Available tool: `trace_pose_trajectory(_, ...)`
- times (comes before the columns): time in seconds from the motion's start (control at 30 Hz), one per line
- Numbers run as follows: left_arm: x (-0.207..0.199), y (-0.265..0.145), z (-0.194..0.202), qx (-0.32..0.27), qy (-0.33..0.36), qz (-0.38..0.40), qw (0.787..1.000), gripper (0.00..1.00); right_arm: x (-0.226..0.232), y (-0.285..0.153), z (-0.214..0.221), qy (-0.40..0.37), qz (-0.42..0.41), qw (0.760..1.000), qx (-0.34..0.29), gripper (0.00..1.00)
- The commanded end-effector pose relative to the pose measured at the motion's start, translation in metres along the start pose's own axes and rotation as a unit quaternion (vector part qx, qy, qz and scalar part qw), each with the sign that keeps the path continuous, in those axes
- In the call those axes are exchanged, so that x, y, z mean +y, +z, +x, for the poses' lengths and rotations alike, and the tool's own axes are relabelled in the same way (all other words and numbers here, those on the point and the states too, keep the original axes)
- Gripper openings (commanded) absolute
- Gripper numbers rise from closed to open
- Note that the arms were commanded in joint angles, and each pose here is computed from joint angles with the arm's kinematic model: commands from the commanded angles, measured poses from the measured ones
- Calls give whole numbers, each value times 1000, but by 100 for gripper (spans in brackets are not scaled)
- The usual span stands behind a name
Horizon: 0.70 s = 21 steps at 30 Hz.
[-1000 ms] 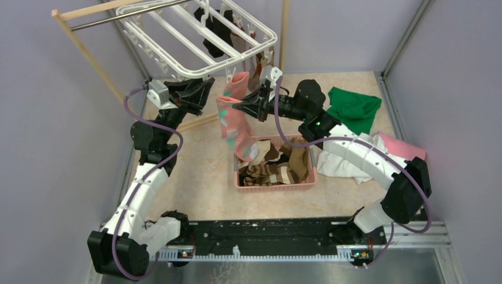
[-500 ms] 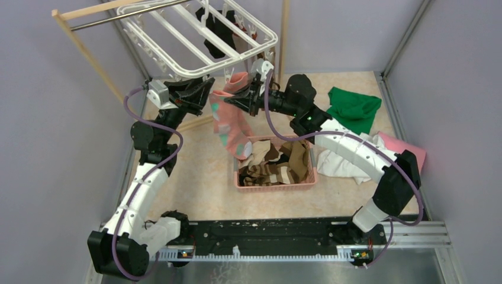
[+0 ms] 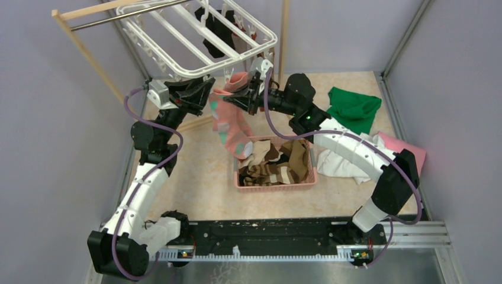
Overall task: Clip the socks to the hanger
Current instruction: Clamp the sock onto the hanger.
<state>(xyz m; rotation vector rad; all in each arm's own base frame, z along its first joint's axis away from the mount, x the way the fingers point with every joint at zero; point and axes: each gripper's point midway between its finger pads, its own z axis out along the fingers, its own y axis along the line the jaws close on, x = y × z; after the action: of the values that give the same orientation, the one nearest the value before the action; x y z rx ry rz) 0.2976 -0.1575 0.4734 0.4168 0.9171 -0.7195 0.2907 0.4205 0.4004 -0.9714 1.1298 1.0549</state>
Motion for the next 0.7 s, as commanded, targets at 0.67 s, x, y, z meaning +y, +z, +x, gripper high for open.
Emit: trace_pose_trajectory(0.67,-14,4,-37,-50,15,21,998,11,14,-3,-33,-35,-17,999,-30,0)
